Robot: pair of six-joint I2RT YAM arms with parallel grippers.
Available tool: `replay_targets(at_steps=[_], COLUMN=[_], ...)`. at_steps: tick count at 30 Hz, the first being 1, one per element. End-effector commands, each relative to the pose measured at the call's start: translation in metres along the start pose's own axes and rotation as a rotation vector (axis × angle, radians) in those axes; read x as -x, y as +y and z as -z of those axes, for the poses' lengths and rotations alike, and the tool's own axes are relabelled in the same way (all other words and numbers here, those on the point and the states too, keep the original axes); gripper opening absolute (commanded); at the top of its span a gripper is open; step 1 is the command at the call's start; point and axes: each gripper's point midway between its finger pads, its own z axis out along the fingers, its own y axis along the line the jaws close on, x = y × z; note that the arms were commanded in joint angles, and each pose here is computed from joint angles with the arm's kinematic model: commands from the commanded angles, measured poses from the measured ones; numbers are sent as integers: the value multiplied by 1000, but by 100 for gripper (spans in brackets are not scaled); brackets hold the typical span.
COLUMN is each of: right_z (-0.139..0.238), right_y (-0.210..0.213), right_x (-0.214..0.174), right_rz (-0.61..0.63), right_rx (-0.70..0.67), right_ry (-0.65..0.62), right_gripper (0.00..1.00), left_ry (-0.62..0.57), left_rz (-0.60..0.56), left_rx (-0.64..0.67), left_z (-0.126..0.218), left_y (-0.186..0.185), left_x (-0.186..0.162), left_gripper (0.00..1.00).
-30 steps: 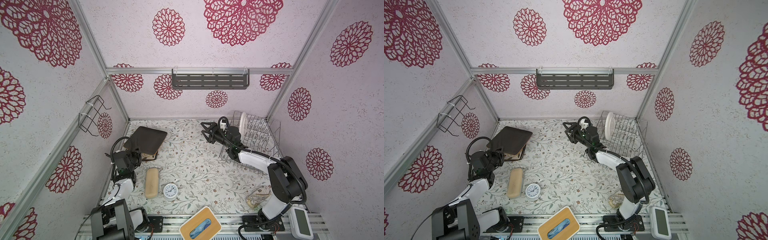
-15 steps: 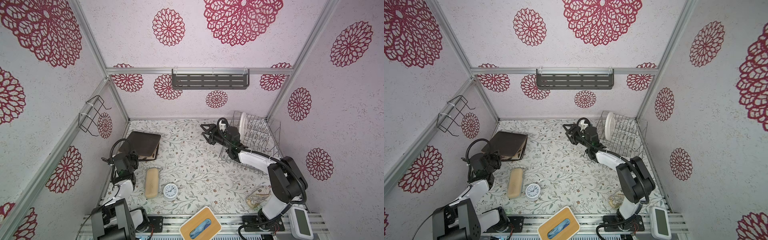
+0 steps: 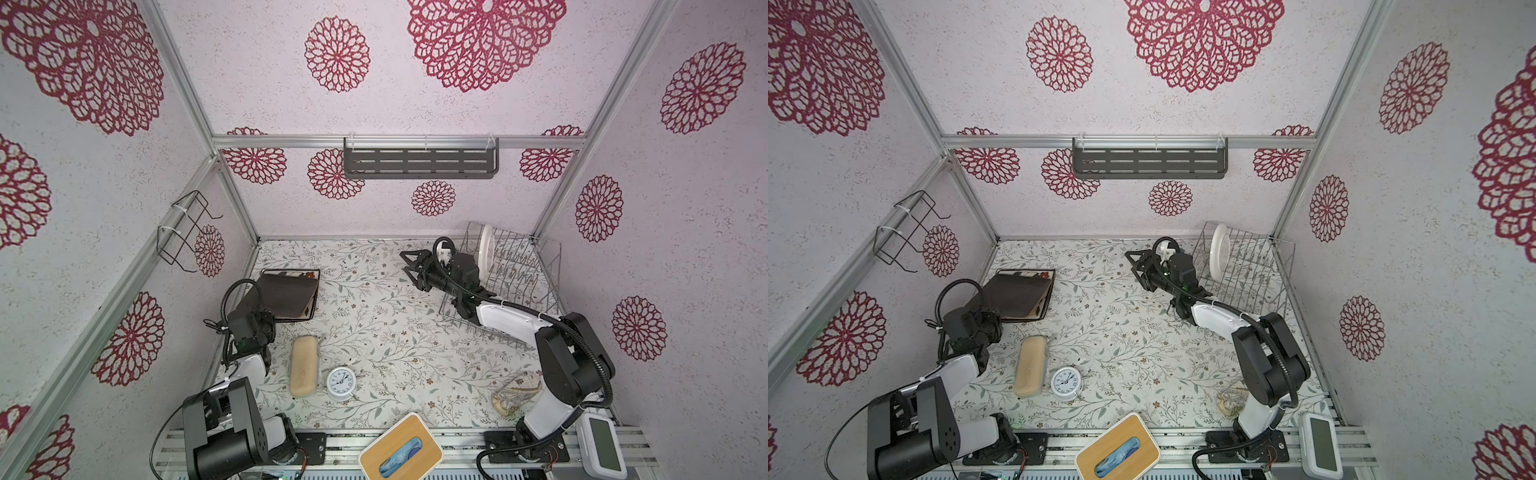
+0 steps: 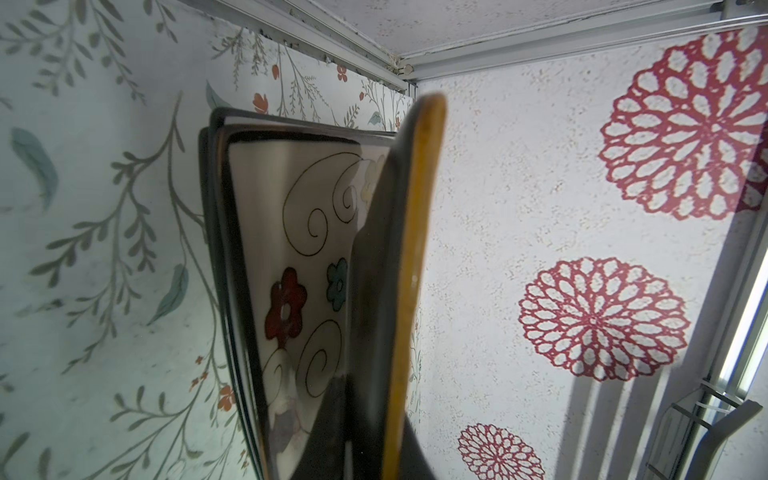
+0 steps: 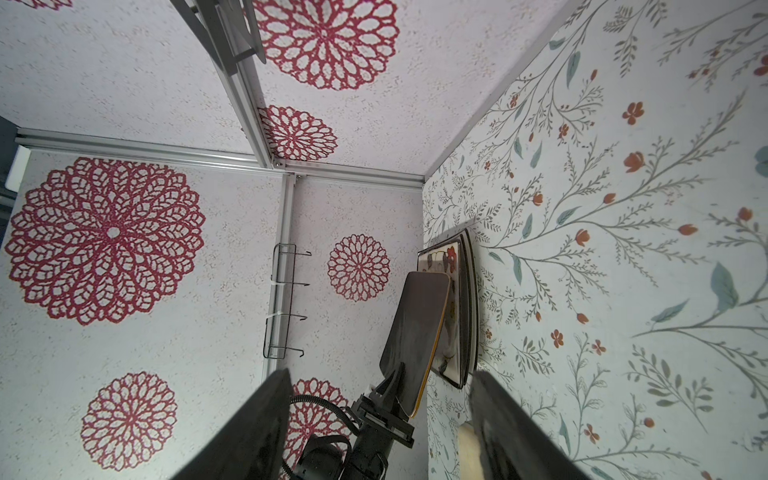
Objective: Unload the plates from the dish rack
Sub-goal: 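Lower the dark plate onto the cream floral plate with the left gripper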
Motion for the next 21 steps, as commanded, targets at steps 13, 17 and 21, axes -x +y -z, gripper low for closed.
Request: replay_targets(at_steps=[13, 17, 21], right_z=[-2, -2, -2], right_y=[19, 18, 18], right_x=[5, 5, 5], right_rz=[46, 45, 44], right_rx=[51, 48, 48], right_ry=[2, 2, 1], right_gripper=[70, 71, 71], left_ry=[-57, -58, -55], left_rz=[-31, -28, -27], left_rx=[-227, -217, -209], left_z=[0, -2, -4], left_y=[-63, -61, -58], left_x=[17, 18, 17], left_gripper=[0, 0, 0])
